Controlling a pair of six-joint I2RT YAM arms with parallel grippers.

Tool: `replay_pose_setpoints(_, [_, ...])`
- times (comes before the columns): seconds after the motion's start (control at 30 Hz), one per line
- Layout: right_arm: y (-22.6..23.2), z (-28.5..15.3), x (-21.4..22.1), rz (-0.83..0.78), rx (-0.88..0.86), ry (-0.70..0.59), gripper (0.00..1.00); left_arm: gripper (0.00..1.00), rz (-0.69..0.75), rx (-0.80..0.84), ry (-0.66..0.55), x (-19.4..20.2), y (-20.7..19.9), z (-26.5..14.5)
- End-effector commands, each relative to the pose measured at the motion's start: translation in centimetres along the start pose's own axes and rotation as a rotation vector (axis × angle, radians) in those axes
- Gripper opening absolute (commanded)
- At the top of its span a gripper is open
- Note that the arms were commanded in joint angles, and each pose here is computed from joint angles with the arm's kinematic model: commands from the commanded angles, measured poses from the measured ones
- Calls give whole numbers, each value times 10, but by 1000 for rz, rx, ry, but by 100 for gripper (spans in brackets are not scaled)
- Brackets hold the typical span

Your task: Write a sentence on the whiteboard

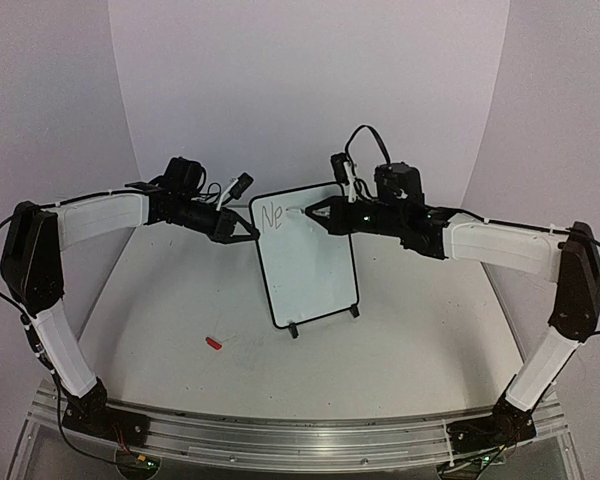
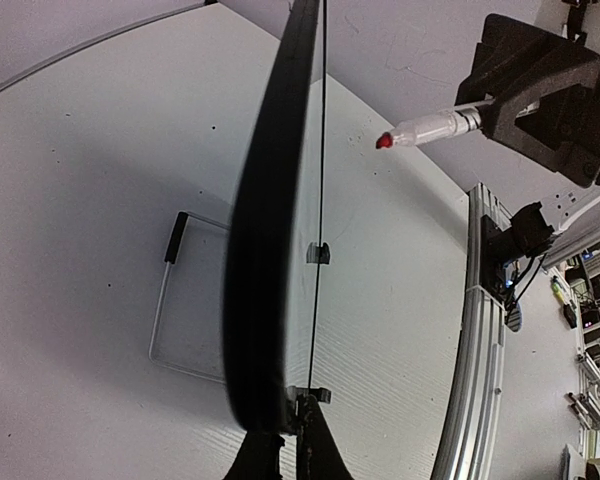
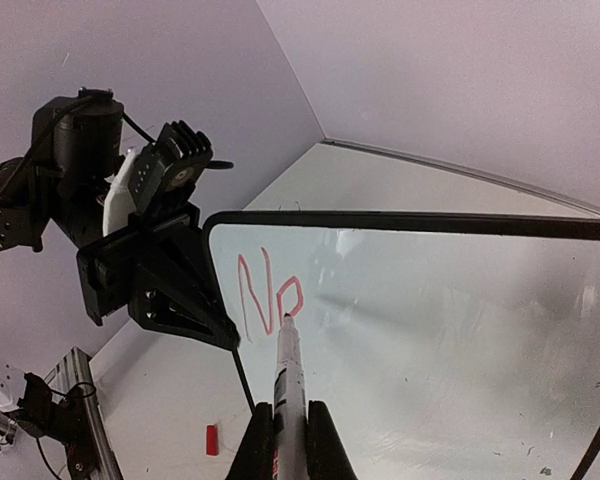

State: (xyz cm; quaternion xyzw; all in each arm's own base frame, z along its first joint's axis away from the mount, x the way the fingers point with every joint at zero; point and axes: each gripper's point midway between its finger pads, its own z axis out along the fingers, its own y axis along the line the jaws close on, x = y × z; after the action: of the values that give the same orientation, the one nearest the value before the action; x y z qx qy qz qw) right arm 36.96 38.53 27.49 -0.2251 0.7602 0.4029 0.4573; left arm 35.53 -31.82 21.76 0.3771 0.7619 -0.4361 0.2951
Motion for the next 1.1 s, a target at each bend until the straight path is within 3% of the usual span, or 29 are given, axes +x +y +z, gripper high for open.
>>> replay_pose_setpoints(0.0, [3, -3, -17, -27, 1, -47, 0, 0, 45, -6, 20, 0, -8, 3])
replay_pose_setpoints(0.7, [-9, 16, -16, -13, 37, -41, 0, 0, 45, -3, 21, 0, -8, 4])
replay_pose_setpoints(1.07, [-21, 7, 8, 11, 81, -2, 0, 0, 47, -2, 20, 0, -9, 3])
